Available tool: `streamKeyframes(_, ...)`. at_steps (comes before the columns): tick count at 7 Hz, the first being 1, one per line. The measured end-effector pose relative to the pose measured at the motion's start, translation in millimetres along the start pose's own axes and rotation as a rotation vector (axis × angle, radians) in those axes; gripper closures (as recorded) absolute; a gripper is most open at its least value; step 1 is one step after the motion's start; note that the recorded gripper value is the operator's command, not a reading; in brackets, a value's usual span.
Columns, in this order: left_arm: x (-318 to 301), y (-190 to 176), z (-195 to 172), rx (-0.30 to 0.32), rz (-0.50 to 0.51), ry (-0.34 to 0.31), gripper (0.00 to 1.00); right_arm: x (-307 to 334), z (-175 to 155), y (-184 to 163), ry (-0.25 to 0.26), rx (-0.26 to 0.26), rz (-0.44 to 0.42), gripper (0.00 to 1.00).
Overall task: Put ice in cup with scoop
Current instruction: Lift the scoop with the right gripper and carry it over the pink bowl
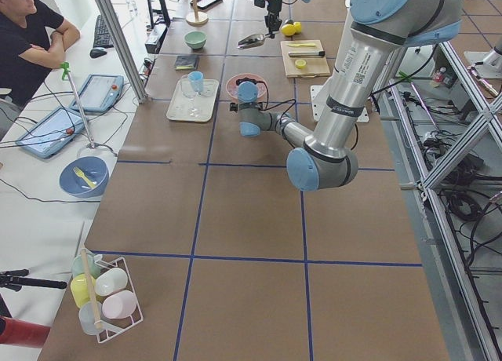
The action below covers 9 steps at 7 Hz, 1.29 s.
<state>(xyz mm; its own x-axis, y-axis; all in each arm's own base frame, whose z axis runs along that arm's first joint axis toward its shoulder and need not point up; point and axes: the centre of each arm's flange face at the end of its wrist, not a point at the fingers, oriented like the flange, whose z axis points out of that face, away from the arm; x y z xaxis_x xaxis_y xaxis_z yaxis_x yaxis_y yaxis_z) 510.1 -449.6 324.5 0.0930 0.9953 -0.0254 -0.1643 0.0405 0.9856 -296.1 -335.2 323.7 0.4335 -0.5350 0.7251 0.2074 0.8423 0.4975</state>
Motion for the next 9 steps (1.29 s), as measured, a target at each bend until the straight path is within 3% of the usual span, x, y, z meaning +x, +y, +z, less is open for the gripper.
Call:
streamKeyframes(3,1,-1,1,0.003,0.000,0.001,0.00,-62,3,-63,0.039,-0.082,-0.098,1.00)
streamKeyframes(9,1,0,2,0.003,0.000,-0.003,0.00,-141,-3,-152,0.310,-0.413,-0.341,1.00)
